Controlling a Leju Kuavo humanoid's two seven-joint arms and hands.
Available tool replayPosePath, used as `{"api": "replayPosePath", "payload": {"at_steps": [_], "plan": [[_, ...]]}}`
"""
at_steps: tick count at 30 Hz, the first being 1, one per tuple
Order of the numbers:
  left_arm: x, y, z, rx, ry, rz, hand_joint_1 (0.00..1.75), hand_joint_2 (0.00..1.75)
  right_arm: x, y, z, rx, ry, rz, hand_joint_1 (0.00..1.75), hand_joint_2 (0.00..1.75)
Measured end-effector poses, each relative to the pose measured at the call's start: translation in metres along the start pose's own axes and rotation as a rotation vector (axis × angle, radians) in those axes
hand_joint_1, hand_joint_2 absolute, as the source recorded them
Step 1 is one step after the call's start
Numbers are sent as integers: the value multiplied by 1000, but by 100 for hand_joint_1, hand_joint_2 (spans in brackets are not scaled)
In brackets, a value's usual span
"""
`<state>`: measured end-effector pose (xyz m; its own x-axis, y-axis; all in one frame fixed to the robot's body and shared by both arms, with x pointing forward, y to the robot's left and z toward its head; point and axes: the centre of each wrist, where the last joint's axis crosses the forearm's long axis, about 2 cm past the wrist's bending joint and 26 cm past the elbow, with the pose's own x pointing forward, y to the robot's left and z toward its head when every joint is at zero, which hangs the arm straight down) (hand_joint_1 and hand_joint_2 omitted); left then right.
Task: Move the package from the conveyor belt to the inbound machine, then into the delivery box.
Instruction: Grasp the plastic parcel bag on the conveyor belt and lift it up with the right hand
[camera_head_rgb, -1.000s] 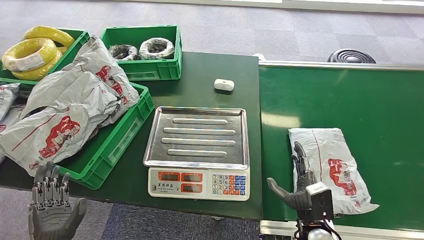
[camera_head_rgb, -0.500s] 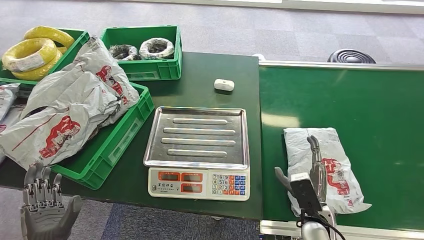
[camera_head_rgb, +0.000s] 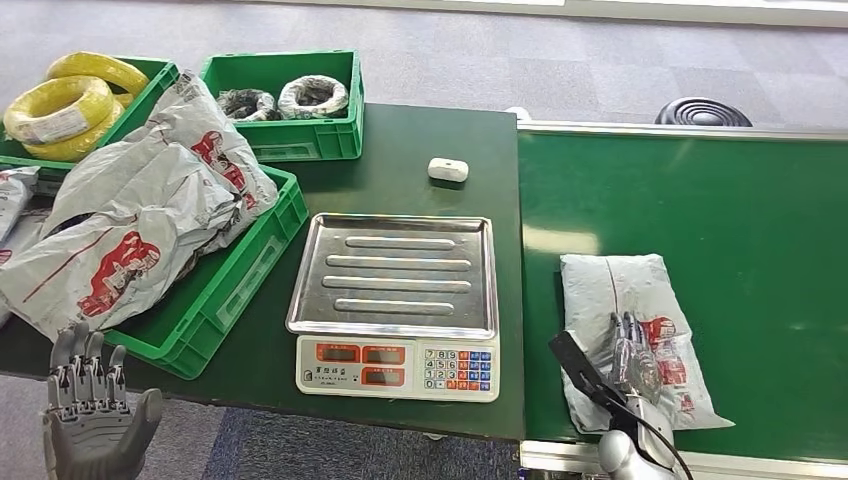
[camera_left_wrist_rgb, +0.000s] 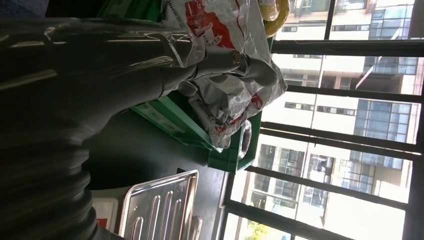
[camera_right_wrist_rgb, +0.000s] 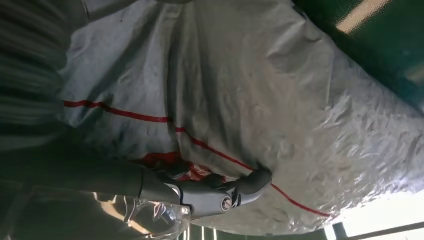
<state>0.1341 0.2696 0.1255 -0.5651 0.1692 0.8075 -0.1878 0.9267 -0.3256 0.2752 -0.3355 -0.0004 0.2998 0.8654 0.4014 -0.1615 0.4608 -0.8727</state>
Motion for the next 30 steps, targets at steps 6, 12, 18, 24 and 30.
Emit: {"api": "replayPosePath", "payload": {"at_steps": [6, 12, 18, 24, 30], "plan": [[-5, 0, -5, -30, -1, 14, 0, 175, 1, -4, -13, 175, 82, 43, 30, 175], [-6, 1, -5, -34, 0, 14, 0, 175, 2, -6, -17, 192, 93, 64, 130, 175], [-6, 1, -5, -31, -2, 7, 0, 175, 3, -16, -25, 171, 91, 81, 175, 175], [-2, 2, 2, -8, 4, -26, 0, 175, 6, -18, -26, 138, 86, 74, 175, 175], [1, 2, 7, 2, 15, -30, 0, 175, 4, -14, -18, 56, 55, 34, 175, 175]]}}
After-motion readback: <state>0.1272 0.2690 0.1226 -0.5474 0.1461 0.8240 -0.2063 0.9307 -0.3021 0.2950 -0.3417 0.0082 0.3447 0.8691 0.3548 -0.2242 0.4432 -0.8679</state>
